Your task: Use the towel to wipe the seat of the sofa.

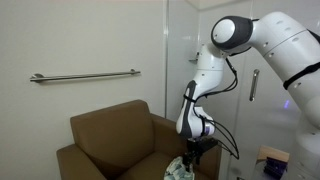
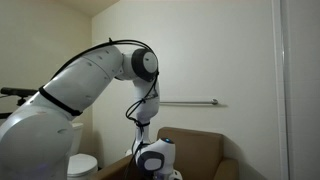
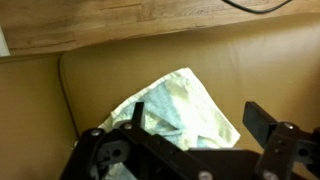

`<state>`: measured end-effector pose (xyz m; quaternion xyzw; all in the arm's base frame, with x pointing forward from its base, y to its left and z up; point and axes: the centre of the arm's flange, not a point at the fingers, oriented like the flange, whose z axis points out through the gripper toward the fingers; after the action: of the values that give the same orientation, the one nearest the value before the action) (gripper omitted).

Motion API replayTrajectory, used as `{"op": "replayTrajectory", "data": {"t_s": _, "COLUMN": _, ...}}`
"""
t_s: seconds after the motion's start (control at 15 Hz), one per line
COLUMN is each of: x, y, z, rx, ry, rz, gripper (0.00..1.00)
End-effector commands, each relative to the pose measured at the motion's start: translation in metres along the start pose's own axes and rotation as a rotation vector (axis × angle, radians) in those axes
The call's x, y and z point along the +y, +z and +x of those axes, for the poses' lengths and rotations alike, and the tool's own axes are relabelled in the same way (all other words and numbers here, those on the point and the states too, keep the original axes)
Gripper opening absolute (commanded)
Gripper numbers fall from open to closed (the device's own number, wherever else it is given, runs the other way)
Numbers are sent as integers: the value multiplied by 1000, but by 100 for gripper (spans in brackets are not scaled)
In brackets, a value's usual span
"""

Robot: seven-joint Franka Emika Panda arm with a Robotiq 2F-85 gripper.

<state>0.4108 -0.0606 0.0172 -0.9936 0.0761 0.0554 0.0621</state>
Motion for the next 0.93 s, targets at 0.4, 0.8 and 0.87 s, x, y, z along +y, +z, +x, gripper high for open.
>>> {"op": "replayTrajectory", "data": {"t_s": 0.4, "x": 29, "y": 26, "z": 49, "rx": 63, "ry": -2, "rz": 1, "gripper": 100}}
{"op": "replayTrajectory", "data": {"t_s": 0.8, "x": 76, "y": 58, "z": 168, "rx": 27, "ry": -53, "rz": 75, "gripper": 100}}
{"op": "replayTrajectory", "data": {"t_s": 0.87, "x": 77, "y": 68, "z": 179, "rx": 0, "ry": -66, "rz": 102, "gripper": 100}}
